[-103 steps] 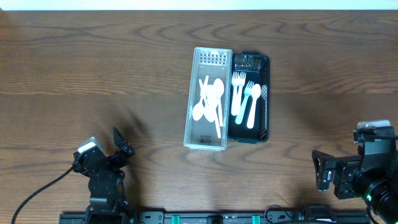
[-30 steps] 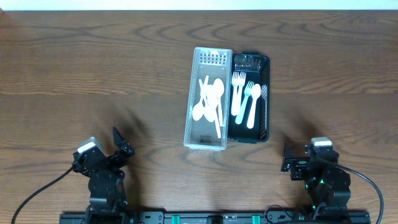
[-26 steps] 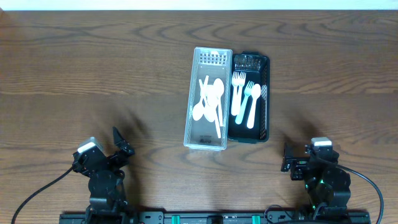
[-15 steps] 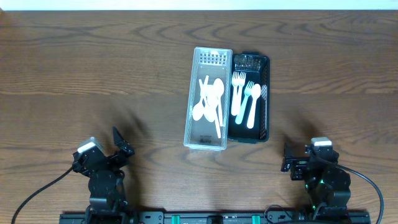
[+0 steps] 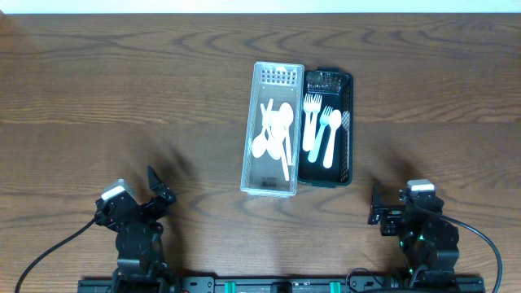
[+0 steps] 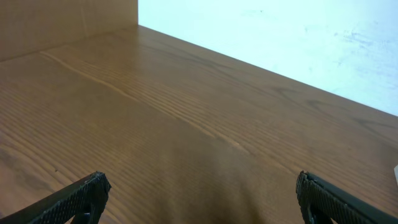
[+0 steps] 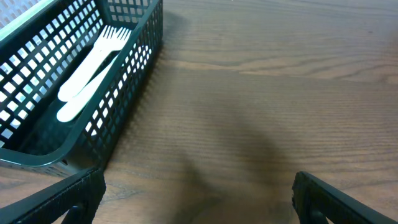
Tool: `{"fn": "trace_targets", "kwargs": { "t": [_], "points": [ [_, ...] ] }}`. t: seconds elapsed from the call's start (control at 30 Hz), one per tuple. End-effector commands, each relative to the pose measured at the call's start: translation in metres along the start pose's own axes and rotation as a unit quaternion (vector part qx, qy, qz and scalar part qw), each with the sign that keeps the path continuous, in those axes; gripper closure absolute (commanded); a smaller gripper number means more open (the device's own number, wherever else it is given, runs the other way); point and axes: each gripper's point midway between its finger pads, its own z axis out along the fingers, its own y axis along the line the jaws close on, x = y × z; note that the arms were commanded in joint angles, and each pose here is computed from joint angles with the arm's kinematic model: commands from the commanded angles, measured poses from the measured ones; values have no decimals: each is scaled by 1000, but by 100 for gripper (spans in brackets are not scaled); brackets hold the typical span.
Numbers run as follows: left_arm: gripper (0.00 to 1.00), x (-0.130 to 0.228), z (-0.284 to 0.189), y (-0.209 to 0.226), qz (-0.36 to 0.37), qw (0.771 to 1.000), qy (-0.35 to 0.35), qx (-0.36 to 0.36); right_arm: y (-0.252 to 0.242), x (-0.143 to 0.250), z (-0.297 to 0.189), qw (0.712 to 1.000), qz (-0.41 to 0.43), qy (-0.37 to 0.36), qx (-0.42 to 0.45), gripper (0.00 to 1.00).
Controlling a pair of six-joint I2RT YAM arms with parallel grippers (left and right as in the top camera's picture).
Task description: Pack container
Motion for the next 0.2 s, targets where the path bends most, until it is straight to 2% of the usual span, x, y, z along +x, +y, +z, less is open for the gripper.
{"fn": "trace_targets", "kwargs": {
  "t": [0.0,0.17],
  "points": [
    [2,10,3,5,2,1000,8,-10,-1,2,1,1000,0,0,3,1],
    [2,10,3,5,2,1000,8,-10,-1,2,1,1000,0,0,3,1]
  ]
}}
